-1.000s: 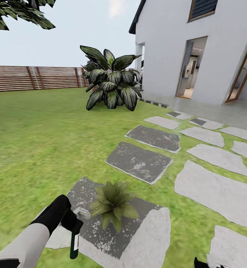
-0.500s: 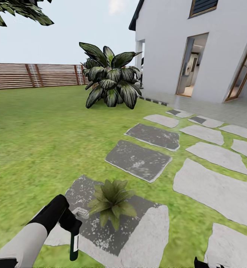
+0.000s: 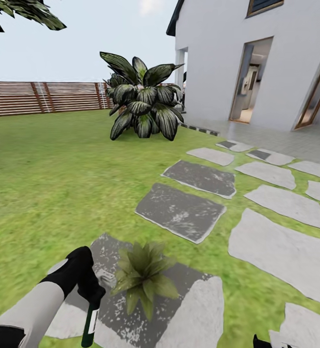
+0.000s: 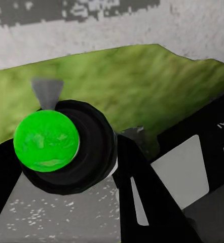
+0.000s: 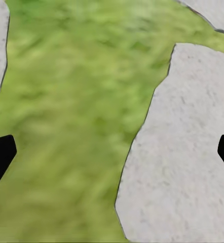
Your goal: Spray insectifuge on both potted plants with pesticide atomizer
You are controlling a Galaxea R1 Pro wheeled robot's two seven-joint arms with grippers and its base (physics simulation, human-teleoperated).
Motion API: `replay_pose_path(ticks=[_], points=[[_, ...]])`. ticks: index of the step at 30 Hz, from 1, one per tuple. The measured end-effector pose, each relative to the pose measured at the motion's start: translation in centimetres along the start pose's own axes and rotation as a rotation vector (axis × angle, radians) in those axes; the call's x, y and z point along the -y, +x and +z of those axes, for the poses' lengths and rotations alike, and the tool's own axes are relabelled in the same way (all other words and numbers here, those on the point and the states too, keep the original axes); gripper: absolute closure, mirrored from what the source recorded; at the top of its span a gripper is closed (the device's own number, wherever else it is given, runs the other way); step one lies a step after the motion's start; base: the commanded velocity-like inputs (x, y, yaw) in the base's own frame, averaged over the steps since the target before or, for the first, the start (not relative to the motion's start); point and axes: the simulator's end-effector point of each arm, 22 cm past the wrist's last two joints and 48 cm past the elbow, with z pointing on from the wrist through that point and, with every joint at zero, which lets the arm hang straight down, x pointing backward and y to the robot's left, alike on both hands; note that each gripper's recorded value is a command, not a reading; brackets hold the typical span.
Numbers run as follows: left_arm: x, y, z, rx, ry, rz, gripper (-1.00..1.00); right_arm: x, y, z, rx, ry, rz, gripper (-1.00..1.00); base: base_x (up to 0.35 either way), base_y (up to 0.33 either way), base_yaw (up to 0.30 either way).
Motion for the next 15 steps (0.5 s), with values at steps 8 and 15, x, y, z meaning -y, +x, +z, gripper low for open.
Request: replay_pose_path(ticks=[8, 15], points=[[-1.6, 1.4, 0.2, -0.018, -0.021, -0.016, 1.00, -0.5, 0.1, -0.1, -0.002, -0.004, 0.004, -1.00, 0.079, 0.000, 0.076], [-2.5, 1.9, 0.0, -0.016, -0.028, -0.032, 1.00, -0.5, 0.1, -0.1, -0.003, -0.004, 0.005, -1.00, 0.001, -0.113, 0.212]])
